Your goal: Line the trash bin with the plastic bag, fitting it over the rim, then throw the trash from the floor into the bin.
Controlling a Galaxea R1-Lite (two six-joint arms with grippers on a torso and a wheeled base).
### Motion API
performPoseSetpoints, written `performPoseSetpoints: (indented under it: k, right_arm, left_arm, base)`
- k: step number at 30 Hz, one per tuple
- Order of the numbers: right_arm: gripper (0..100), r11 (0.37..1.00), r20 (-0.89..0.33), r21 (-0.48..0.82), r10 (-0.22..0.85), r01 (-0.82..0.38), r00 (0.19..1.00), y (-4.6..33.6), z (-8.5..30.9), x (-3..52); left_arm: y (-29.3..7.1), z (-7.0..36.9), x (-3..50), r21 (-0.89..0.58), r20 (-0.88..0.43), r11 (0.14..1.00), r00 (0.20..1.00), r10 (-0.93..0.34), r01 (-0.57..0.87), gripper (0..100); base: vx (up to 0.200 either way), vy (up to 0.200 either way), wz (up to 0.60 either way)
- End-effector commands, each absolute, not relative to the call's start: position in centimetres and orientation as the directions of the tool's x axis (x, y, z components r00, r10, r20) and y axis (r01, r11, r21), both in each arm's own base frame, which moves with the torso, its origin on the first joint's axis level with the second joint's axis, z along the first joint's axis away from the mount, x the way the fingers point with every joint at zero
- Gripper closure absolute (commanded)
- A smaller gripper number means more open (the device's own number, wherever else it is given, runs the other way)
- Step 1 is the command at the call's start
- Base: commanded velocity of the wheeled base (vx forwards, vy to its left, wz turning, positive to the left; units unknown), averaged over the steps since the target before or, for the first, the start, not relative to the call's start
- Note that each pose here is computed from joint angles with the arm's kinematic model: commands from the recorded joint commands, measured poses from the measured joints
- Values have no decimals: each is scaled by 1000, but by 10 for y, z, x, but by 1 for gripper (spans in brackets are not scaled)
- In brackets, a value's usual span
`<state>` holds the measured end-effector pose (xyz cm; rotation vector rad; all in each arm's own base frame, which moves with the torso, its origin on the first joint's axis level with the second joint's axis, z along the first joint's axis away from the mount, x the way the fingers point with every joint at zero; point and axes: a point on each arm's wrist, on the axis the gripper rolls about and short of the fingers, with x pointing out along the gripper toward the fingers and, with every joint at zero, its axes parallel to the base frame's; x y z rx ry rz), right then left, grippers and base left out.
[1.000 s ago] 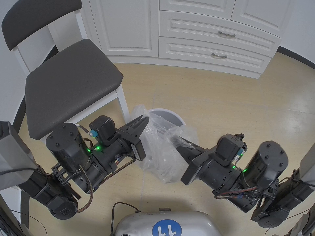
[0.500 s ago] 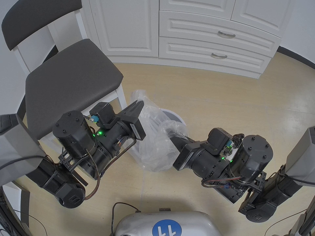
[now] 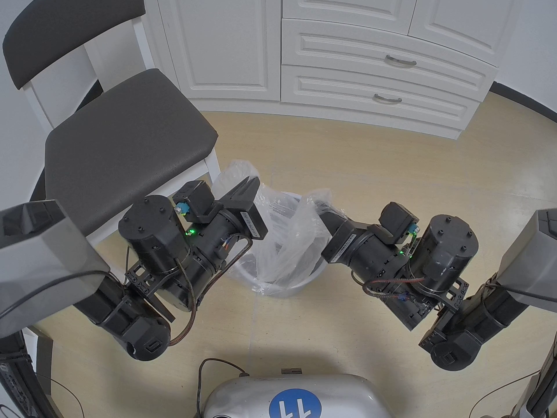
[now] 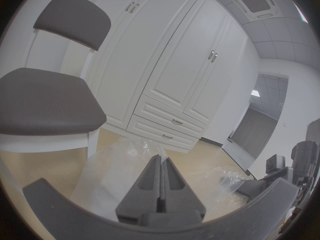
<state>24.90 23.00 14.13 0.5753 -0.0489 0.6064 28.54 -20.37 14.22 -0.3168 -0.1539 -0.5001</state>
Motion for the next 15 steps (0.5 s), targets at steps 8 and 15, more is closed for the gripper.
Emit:
performPoseSetpoints:
  k: [8, 15]
  right_arm:
    - [100, 707, 240, 517, 422, -483, 874, 211, 138, 290]
    - [100, 704, 275, 524, 394, -480, 877, 202, 149, 295]
  left_arm:
    - [-212, 128, 312, -313, 223, 849, 902, -371, 426, 100]
    - [-215, 152, 332, -326, 335, 837, 882, -333, 440, 100]
  base:
    - [0, 0, 0]
    - [0, 0, 0]
